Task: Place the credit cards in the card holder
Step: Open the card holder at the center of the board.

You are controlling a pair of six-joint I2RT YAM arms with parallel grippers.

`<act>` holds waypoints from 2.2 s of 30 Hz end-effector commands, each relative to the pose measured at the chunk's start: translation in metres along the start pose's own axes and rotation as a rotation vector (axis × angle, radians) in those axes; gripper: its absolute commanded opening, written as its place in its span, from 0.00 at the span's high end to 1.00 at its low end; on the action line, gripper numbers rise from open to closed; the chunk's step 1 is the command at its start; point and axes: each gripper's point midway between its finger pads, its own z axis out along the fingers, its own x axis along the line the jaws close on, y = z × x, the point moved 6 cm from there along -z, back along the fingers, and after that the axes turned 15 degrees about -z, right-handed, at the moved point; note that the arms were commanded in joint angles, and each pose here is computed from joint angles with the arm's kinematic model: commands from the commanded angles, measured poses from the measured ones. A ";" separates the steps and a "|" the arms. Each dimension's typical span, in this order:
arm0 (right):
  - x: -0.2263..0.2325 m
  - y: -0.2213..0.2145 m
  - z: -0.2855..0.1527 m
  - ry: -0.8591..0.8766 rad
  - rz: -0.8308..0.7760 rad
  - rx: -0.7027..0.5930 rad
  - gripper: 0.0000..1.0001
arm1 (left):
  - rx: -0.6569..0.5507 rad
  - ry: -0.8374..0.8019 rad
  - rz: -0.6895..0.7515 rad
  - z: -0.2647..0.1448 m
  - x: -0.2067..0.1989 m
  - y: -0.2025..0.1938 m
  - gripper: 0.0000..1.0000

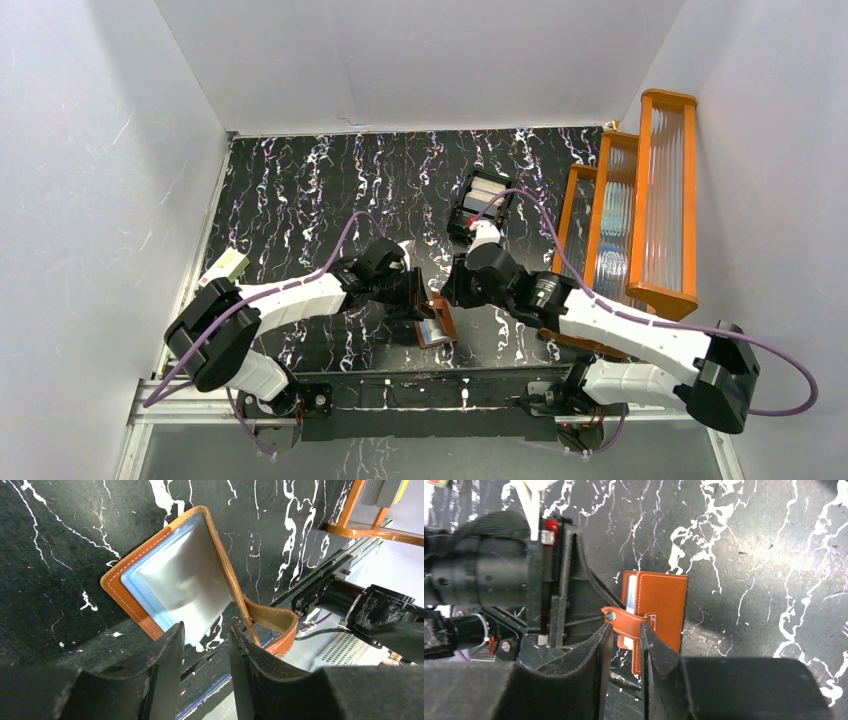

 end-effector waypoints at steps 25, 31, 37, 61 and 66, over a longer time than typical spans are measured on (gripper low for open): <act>-0.011 -0.021 -0.008 -0.019 -0.098 0.130 0.36 | -0.002 -0.063 0.008 0.019 -0.043 0.022 0.61; -0.009 -0.029 0.002 -0.038 -0.056 0.204 0.34 | 0.023 -0.056 0.019 0.024 -0.046 0.024 0.61; -0.018 -0.043 0.007 -0.140 0.033 0.248 0.29 | 0.031 -0.072 0.006 0.025 -0.050 0.024 0.61; -0.030 -0.054 0.013 -0.226 0.101 0.225 0.94 | -0.037 0.019 -0.045 -0.001 -0.029 0.027 0.63; -0.019 -0.035 0.006 -0.128 0.118 0.112 1.00 | -0.083 0.043 -0.058 -0.024 -0.011 0.023 0.58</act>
